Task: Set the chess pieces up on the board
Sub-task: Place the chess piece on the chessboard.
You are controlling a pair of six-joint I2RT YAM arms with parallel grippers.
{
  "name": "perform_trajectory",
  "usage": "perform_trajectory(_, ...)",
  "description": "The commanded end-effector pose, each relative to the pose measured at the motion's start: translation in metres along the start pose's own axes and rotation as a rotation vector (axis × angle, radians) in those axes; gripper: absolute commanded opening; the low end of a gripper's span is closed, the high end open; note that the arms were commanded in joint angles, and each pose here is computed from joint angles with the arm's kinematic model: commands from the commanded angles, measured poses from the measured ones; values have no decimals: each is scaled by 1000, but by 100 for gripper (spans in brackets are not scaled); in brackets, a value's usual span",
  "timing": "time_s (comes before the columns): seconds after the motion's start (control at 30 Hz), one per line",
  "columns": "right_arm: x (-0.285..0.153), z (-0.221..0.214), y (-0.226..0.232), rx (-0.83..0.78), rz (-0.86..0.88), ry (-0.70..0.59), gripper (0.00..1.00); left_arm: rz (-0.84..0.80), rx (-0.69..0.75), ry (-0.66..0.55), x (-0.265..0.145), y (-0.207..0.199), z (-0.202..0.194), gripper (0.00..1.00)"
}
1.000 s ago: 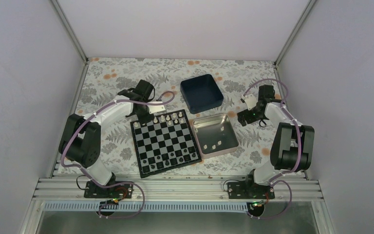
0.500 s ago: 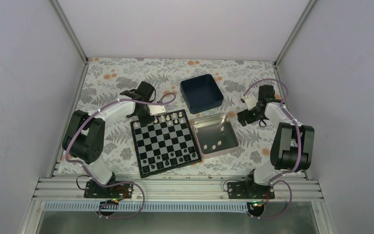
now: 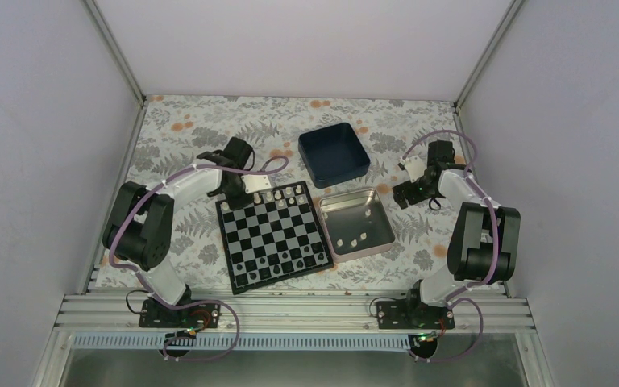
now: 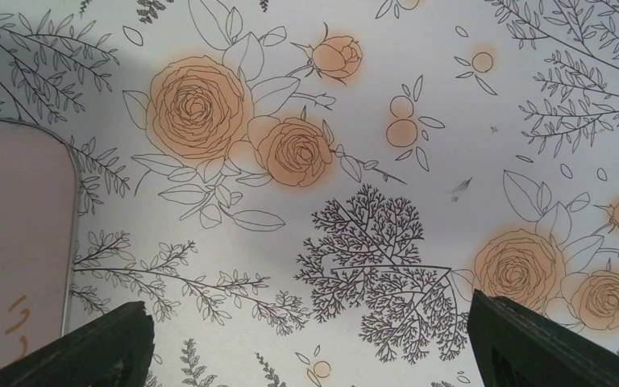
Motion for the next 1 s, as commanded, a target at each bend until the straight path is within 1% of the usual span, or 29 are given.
perform_trajectory(0.0, 2, 3, 0, -1, -11, 2, 100, -21, 3, -7, 5, 0, -3, 11)
perform_trajectory(0.23, 2, 2, -1, -1, -15, 3, 100, -34, 2, -23, 5, 1, 0, 12)
perform_trajectory(0.4, 2, 2, 0, 0, -15, 6, 100, -49, 5, -13, 9, -1, -1, 13)
perform_trajectory(0.47, 2, 1, 0, 1, -15, 7, 100, -49, 4, -12, 9, 0, -1, 16)
perform_trajectory(0.67, 2, 2, -1, -1, -16, 4, 100, -28, 7, -2, 9, 2, -1, 19)
perform_trajectory(0.73, 2, 2, 0, -2, -16, 4, 100, -24, 4, -1, 8, 3, -1, 28)
perform_trajectory(0.77, 2, 2, 0, -2, -15, 5, 100, -21, 3, -2, 8, 4, 0, 31)
perform_trajectory(0.9, 2, 2, 0, -2, -15, 4, 100, 5, 6, -5, -3, 7, 2, 32)
perform_trajectory(0.97, 2, 2, 0, -1, -14, 4, 100, 28, 8, -15, -15, 11, 5, 32)
Point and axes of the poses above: each gripper's point midway between its finger pads, its own x axis out along the fingers, its own y axis along the line the jaws close on, z = x × y, the point moved 7 cm from there along -x, back along the fingers, and after that the axes turned 2 degrees about x, right-handed, at the moved point
